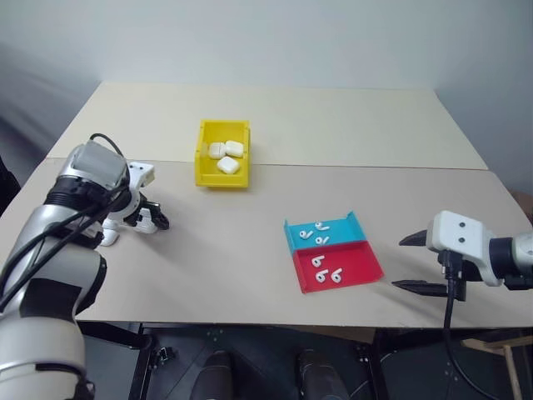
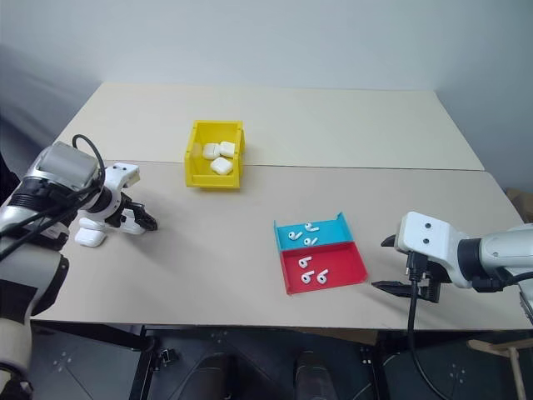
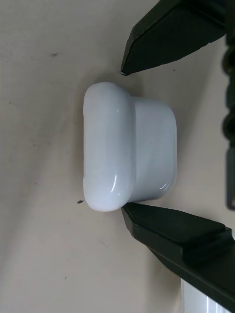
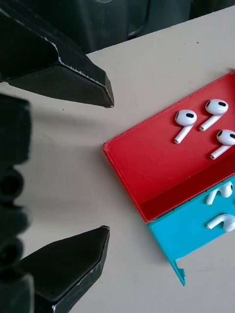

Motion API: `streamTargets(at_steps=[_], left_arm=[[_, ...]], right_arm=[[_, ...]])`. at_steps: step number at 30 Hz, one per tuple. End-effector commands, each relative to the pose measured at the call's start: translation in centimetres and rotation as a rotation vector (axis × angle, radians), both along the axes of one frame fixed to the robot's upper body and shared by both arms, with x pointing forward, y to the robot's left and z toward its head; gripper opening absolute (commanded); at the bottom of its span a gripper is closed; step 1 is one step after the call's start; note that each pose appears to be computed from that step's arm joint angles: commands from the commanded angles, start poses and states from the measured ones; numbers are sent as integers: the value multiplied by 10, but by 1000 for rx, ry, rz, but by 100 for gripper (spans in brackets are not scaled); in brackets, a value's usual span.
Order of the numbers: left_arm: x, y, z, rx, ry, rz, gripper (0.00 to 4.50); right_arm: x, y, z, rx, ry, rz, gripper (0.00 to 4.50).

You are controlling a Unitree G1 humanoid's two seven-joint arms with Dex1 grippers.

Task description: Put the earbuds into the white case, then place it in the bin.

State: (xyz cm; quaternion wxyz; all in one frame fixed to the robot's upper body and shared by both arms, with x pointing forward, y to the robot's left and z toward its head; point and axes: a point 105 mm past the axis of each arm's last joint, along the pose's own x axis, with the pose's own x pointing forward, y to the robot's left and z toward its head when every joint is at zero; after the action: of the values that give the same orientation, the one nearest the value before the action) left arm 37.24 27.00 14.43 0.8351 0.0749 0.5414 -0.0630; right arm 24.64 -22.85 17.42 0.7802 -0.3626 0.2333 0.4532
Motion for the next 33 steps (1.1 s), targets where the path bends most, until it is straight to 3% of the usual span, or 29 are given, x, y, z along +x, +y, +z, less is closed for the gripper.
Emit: streamTargets(at_steps=[1,8,13,19,22,26,28,31,33], left_arm=[[1,9,5,10,-15,20,450],[-1,10,7,21,-15,1,280],[2,9,17,50,-58,-55,280],[6,-24,67,70,-270,-286,280],[0,-57,92,-70,-410,-379,280],[-6,-90,109,29,-807,-566,280],[-8,-98,110,58,-904,-569,280],[-17,-128,121,-101,-1160,-608,280],[-36,-148,118,-238,-1266,-728,280]], right_arm=[[3,0,11,-29,-49,-2,449],[4,0,11,-33,-53,-1,450],[6,0,12,-37,-64,1,450],[12,-1,27,-12,-98,4,450],[11,3,40,0,-147,65,450],[7,9,49,-20,-165,149,450],[4,9,47,-43,-135,176,450],[4,17,45,-79,-116,229,450],[3,27,44,-121,-127,299,450]])
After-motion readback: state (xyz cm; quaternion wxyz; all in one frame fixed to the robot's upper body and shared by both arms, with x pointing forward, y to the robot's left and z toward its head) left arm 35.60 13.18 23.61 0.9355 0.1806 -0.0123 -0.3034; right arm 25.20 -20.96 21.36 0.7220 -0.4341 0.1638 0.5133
